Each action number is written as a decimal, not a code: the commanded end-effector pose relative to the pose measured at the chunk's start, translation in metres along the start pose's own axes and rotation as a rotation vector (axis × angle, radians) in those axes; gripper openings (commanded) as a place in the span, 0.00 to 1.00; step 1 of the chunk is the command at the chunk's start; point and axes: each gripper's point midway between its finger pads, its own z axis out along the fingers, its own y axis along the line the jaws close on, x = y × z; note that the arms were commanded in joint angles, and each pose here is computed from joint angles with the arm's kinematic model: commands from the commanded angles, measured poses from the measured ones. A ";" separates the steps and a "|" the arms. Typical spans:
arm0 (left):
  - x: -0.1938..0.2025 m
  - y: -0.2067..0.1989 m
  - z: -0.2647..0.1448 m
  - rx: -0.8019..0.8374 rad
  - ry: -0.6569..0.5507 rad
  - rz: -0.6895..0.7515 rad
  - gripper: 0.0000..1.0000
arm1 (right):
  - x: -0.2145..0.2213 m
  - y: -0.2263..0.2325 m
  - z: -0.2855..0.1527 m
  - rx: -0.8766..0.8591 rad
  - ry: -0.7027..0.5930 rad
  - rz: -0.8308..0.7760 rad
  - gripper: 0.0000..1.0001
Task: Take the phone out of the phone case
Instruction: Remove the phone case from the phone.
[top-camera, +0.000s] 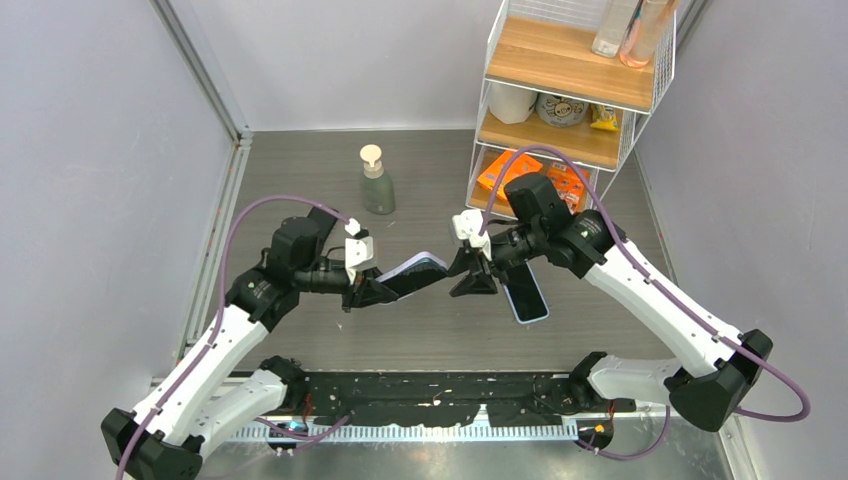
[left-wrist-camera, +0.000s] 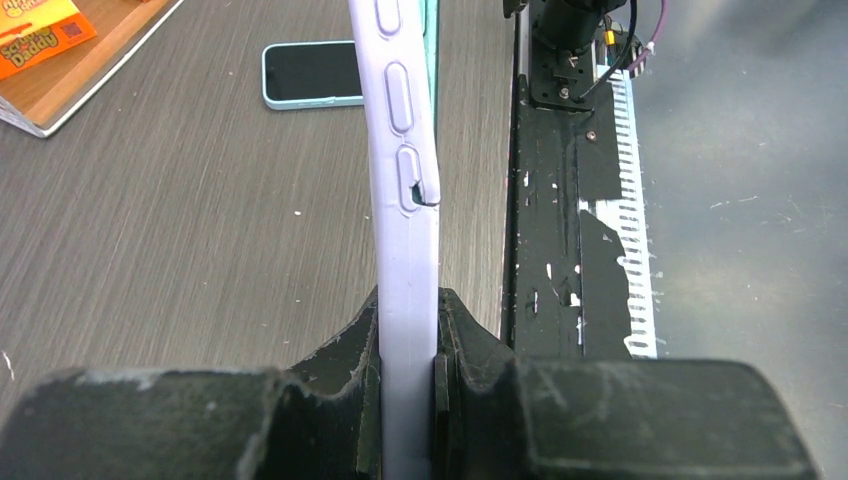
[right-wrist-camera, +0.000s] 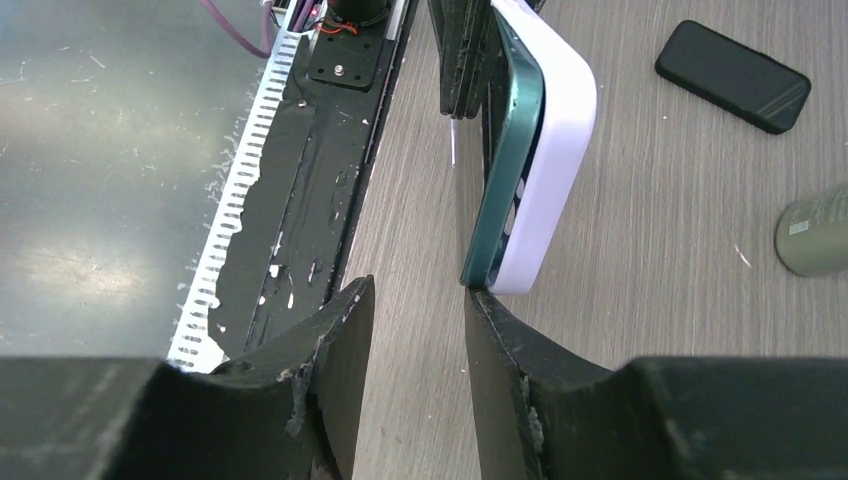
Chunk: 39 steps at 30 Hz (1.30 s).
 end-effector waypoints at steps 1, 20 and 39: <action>-0.019 -0.009 0.000 0.056 -0.078 0.085 0.00 | -0.033 -0.014 -0.002 0.027 -0.076 -0.084 0.44; -0.014 -0.027 0.006 0.159 -0.055 0.119 0.00 | -0.040 -0.035 0.005 0.056 -0.090 -0.090 0.45; -0.035 -0.007 0.009 0.072 -0.070 0.172 0.00 | -0.028 -0.021 0.026 -0.016 -0.091 -0.073 0.41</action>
